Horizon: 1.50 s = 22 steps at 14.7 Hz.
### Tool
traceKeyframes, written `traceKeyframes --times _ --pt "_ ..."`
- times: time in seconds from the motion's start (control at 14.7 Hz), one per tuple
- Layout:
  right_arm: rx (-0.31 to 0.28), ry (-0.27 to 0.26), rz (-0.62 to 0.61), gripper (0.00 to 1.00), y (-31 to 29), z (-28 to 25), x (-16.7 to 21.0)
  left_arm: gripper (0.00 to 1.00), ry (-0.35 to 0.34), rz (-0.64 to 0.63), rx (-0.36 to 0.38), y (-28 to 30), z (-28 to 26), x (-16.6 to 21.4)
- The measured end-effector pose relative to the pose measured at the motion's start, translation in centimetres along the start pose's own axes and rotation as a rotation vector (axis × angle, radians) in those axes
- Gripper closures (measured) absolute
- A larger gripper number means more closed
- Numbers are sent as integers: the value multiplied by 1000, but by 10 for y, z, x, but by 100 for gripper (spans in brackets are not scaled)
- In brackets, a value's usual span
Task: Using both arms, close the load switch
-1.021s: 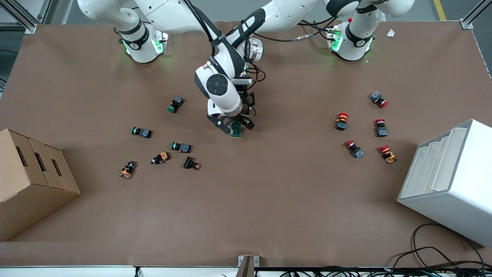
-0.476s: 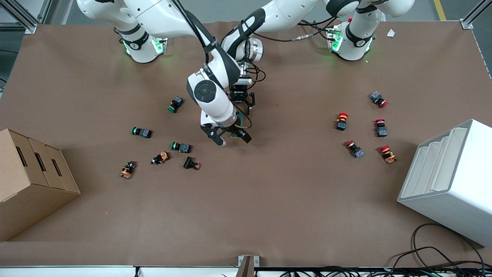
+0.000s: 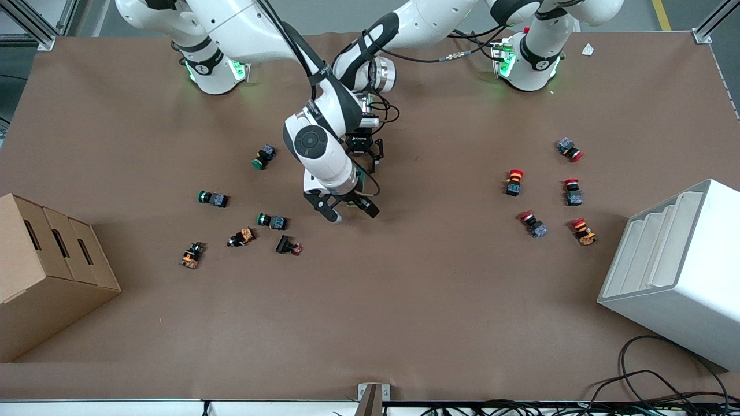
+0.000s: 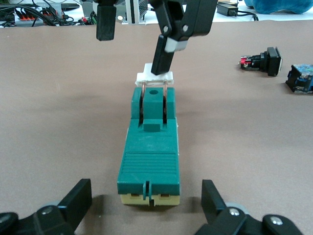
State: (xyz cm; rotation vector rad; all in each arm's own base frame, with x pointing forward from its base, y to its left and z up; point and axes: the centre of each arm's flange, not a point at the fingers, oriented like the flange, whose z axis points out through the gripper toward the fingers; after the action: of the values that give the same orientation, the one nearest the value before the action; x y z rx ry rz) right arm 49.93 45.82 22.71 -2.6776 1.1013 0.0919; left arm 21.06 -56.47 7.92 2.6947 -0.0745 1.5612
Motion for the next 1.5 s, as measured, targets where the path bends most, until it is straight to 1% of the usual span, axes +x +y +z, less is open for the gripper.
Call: traceKeyframes --times 0.48,0.61,0.75,0.88,0.95,1.09,1.29,1.36,1.5 --pt "3 3 -24 0 -6 8 3 1 1 0 1 0 0 0" --pt "14 7 -38 0 -10 4 12 1 2 0 1 0 0 0" --pt "1 9 -69 0 -9 1 30 1 2 0 1 0 0 0" --pt "-43 2 -142 0 -7 -11 63 1 2 0 1 0 0 0" --pt "-70 -7 -182 0 -5 -26 85 1 2 0 1 0 0 0" --pt "-122 -38 -271 0 5 -74 136 1 2 1 1 0 0 0" --pt "-154 -85 -393 0 41 -163 214 1 3 23 2 1 0 1" --pt "-164 -92 -431 0 56 -188 236 1 0 35 8 2 0 2" --pt "-204 -84 -499 0 86 -228 273 1 -24 44 34 6 -1 7"
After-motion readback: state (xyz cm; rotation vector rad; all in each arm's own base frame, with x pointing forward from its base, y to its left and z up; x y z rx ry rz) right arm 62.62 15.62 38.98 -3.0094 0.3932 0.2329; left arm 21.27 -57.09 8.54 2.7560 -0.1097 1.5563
